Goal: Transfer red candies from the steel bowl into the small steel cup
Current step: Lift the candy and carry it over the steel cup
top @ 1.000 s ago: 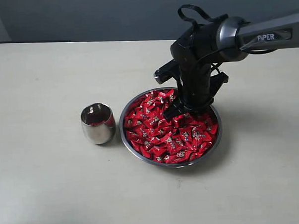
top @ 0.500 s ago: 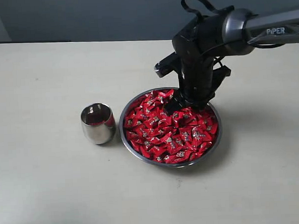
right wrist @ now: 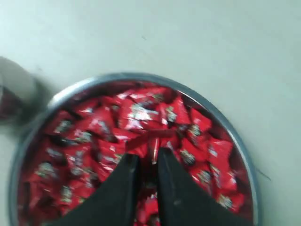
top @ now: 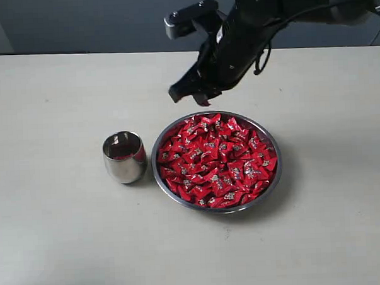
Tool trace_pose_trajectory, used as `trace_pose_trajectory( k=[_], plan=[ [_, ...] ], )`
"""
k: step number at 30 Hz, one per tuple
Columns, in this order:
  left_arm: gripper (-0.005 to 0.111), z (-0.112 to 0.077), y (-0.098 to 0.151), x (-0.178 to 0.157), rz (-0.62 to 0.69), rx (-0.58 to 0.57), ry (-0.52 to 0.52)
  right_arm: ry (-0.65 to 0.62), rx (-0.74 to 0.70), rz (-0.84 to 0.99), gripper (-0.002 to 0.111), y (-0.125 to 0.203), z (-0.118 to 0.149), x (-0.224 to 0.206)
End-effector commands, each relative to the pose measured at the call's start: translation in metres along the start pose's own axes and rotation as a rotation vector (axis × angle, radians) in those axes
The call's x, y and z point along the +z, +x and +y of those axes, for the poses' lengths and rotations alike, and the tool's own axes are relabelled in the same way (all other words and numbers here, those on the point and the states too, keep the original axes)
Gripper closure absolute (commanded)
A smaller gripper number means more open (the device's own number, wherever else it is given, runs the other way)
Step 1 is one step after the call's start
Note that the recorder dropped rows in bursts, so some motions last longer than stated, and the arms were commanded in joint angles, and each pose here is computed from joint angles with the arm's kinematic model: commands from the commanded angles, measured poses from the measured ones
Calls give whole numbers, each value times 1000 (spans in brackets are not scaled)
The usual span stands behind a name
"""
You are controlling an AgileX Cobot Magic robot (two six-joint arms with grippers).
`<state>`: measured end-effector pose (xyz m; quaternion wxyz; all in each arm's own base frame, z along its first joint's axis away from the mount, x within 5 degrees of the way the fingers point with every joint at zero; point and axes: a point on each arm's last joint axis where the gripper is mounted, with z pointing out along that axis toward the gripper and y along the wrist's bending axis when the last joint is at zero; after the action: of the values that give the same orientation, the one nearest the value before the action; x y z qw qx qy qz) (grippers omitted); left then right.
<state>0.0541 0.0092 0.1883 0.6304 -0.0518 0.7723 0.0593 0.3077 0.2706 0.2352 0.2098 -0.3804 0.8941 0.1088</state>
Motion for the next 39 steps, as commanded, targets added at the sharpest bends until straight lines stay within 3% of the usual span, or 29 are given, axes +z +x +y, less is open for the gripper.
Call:
trace_pose_trajectory(
  k=[1, 9, 22, 33, 36, 39],
  plan=[
    [106, 0, 1, 0, -2, -1, 2, -142, 26, -101, 109, -27, 10, -9],
    [106, 0, 1, 0, -2, -1, 2, -243, -85, -86, 109, -50, 50, 0],
    [106, 0, 1, 0, -2, -1, 2, -306, -173, 34, 109, -41, 97, 41],
    [106, 0, 1, 0, -2, -1, 2, -277, -178, 33, 109, -39, 97, 66],
    [106, 0, 1, 0, -2, -1, 2, -277, -178, 33, 97, -39, 97, 66],
    [106, 0, 1, 0, -2, -1, 2, -277, -178, 33, 78, -39, 97, 66]
  ],
)
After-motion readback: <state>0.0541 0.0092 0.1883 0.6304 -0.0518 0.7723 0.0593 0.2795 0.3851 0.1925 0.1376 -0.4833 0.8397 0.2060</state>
